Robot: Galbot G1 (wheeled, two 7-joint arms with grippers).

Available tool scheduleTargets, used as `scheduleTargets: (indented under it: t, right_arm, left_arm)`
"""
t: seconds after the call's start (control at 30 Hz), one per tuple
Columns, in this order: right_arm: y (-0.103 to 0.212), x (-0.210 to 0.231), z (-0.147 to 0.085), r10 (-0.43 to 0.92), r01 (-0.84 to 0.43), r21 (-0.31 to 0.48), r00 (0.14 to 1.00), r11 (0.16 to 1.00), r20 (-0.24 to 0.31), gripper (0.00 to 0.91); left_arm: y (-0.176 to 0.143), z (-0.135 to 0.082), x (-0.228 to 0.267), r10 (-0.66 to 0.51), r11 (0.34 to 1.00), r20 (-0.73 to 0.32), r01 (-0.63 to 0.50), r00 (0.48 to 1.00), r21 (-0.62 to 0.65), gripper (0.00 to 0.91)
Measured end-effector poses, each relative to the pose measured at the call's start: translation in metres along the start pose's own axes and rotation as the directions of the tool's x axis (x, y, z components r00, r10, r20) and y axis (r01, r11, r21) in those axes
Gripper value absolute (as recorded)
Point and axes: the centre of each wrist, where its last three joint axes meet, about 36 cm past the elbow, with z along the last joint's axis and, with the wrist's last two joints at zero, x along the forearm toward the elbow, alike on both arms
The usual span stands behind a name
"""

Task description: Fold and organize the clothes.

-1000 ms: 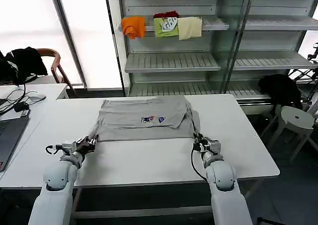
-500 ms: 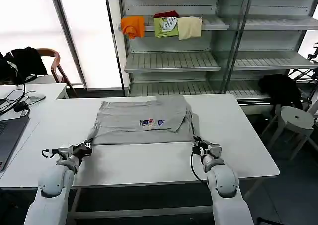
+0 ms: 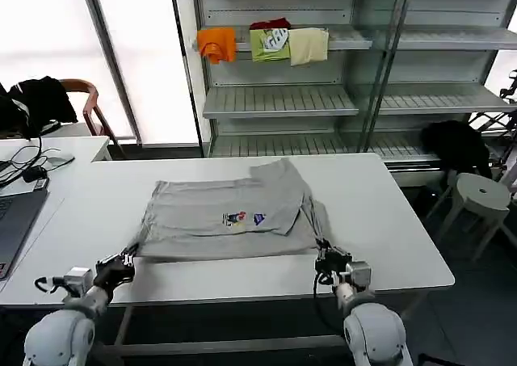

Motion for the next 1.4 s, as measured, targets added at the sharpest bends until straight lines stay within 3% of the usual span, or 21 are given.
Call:
scheduleTargets:
  t: [0.37, 0.4, 0.43, 0.47, 0.5, 0.73, 1.03, 1.23, 1.4]
  right_arm:
    - [0.013, 0.037, 0.009, -0.022, 0.023, 0.022, 0.999, 1.000, -0.032, 0.000]
    - [0.013, 0.039, 0.010, -0.022, 0.023, 0.021, 0.999, 1.000, -0.035, 0.665]
    - [0.014, 0.041, 0.010, -0.022, 0.023, 0.019, 0.999, 1.000, -0.037, 0.665]
    - [0.014, 0.042, 0.011, -0.021, 0.022, 0.017, 0.999, 1.000, -0.038, 0.907]
    - [0.014, 0.043, 0.011, -0.019, 0.019, 0.015, 0.999, 1.000, -0.038, 0.907]
    - [0.011, 0.051, 0.002, 0.022, -0.022, 0.002, 1.000, 1.000, -0.007, 0.907]
    - [0.004, 0.045, -0.033, 0.053, -0.055, 0.014, 0.992, 0.998, 0.114, 0.907]
    - [0.006, -0.013, -0.056, 0.014, -0.017, 0.013, 0.985, 1.000, 0.171, 0.907]
    - [0.005, -0.094, -0.071, 0.009, -0.008, -0.004, 0.989, 1.000, 0.148, 0.907]
  left_arm:
    - [0.000, 0.016, 0.042, -0.068, 0.997, -0.029, 0.069, 0.997, 0.025, 0.010]
    - [-0.001, 0.018, 0.044, -0.072, 0.997, -0.034, 0.073, 0.997, 0.026, 0.242]
    - [-0.001, 0.019, 0.045, -0.075, 0.997, -0.038, 0.076, 0.996, 0.028, 0.756]
    - [-0.002, 0.020, 0.046, -0.077, 0.996, -0.041, 0.079, 0.996, 0.029, 0.756]
    - [-0.002, 0.021, 0.047, -0.081, 0.996, -0.043, 0.082, 0.996, 0.030, 0.907]
    - [-0.004, 0.015, 0.056, -0.121, 0.991, -0.024, 0.122, 0.992, 0.049, 0.907]
    - [-0.005, -0.015, 0.060, -0.158, 0.986, 0.088, 0.153, 0.984, 0.066, 0.907]
    - [-0.002, -0.039, 0.031, -0.102, 0.994, 0.163, 0.093, 0.981, 0.061, 0.907]
    - [0.005, -0.057, -0.017, -0.041, 0.998, 0.190, 0.030, 0.981, 0.060, 0.907]
